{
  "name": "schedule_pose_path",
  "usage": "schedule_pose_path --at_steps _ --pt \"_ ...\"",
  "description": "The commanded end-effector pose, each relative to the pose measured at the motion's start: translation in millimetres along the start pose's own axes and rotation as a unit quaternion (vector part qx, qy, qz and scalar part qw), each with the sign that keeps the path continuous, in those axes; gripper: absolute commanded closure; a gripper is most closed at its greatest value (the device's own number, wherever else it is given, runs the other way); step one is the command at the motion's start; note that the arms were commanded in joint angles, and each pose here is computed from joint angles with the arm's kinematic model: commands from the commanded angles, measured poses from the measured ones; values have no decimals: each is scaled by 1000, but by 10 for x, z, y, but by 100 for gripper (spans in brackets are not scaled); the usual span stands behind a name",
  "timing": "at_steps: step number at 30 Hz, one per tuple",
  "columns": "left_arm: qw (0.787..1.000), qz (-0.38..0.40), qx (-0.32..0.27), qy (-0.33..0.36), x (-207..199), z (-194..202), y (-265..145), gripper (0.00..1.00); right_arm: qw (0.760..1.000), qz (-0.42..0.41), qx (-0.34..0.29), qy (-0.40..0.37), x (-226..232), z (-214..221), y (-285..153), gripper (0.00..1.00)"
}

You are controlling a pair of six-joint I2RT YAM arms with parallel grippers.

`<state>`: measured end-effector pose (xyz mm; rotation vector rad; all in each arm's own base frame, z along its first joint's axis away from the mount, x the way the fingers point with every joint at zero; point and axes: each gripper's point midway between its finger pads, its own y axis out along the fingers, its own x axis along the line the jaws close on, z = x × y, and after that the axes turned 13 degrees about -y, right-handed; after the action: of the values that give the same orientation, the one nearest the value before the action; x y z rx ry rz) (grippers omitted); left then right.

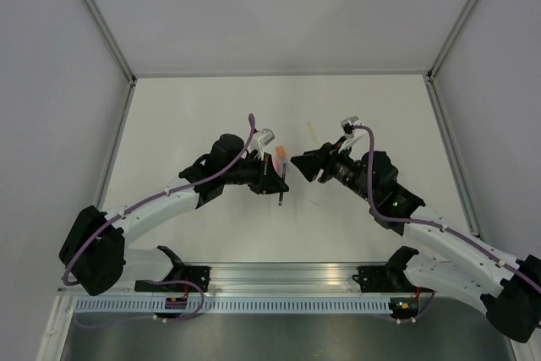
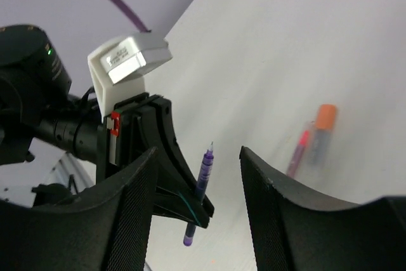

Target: Insert the pens into the pen caps

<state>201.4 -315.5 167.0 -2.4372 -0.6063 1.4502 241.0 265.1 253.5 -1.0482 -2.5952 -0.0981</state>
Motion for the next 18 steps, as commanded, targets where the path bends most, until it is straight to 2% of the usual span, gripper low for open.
schedule_pose_path --at_steps 1,3,4,6,7,10,12,15,18 --pt "998 -57 -35 10 235 -113 -26 98 991 110 20 -71 -374 -281 -54 40" --pt "997 -68 -47 6 310 -97 -45 98 986 139 27 -86 -499 -430 -54 40" --pt "996 -67 -63 11 326 -110 -65 98 979 165 64 -98 -649 -310 -48 40" --pt "993 -77 -83 14 378 -135 -102 98 970 204 78 -106 -823 -435 -48 41" --pt "992 -83 -90 15 438 -88 -137 98 961 227 116 -108 -954 -286 -56 41" --pt "988 -95 -122 18 573 -85 -162 98 948 257 151 -113 -1149 -252 -94 41" --pt "987 -104 -122 14 632 -67 -150 98 941 279 160 -103 -1281 -285 -155 41" --pt "987 -110 -121 7 677 -66 -117 98 944 260 178 -100 -1296 -286 -122 40" --pt "987 -109 -119 2 678 -57 -109 98 934 274 211 -91 -1393 -171 -161 40"
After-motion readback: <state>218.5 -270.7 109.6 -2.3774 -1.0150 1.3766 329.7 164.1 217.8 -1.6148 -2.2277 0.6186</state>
